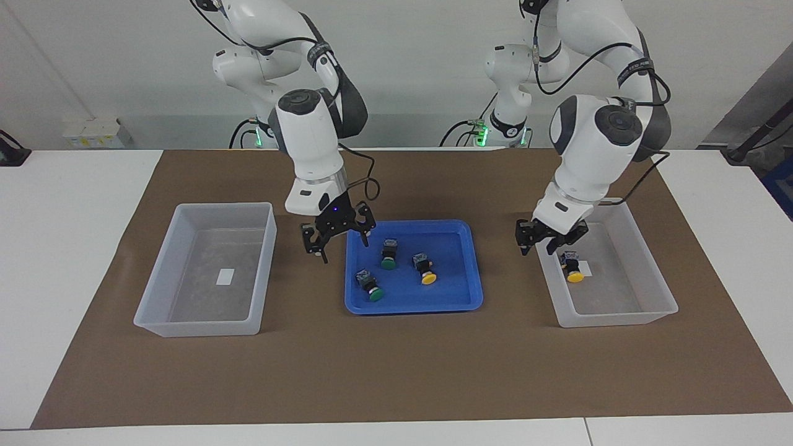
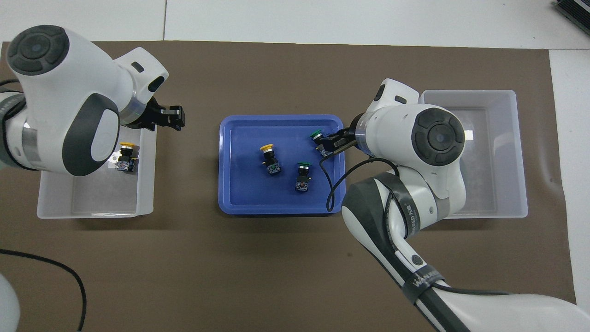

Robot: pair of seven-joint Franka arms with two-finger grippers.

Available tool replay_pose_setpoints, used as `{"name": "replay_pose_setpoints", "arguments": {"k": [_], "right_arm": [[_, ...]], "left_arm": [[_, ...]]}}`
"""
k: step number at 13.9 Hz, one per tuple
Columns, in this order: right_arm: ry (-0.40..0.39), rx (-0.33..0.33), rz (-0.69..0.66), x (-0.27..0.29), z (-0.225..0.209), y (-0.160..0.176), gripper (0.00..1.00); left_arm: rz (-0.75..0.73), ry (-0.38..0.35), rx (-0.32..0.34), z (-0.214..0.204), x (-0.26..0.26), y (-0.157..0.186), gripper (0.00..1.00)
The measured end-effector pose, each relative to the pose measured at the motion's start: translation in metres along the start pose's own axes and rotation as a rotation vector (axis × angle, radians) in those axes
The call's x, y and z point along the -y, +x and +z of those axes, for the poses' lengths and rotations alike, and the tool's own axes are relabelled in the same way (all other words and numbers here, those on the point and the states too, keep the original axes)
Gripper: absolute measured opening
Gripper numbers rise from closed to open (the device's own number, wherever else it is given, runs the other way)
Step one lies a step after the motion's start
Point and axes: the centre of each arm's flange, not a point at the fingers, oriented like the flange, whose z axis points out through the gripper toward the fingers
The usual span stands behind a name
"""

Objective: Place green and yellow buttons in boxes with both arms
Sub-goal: 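Move the left gripper to the yellow button while the right gripper reaches a green button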

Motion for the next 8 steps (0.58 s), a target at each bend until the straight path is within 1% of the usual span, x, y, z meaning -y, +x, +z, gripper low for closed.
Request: {"name": "replay_pose_setpoints", "arguments": {"k": [2,3,6,8], "right_arm": [[0.001,-0.022,-0.051,0.004,0.022,-0.003,1.0],[0.003,-0.033,-0.064,0.01,0.035,-0.006,1.0],[0.012,-0.018,-0.104,0.026,0.069,-0.026,1.0],[0.015,-0.011,-0.13,0.031,0.079,-0.033,1.0]], "left_arm": [[-0.028,-0.004,-0.01,0.016,-0.017,-0.008,0.57],[-0.045,-0.009,-0.02,0.026,-0.022,-0.013,0.55],[-0.114,-0.044,-0.053,0.052,-0.044,-0.031,0.54],[-0.159,-0.063,-0.079,0.068,-0.068,-0.044,0.54]]}}
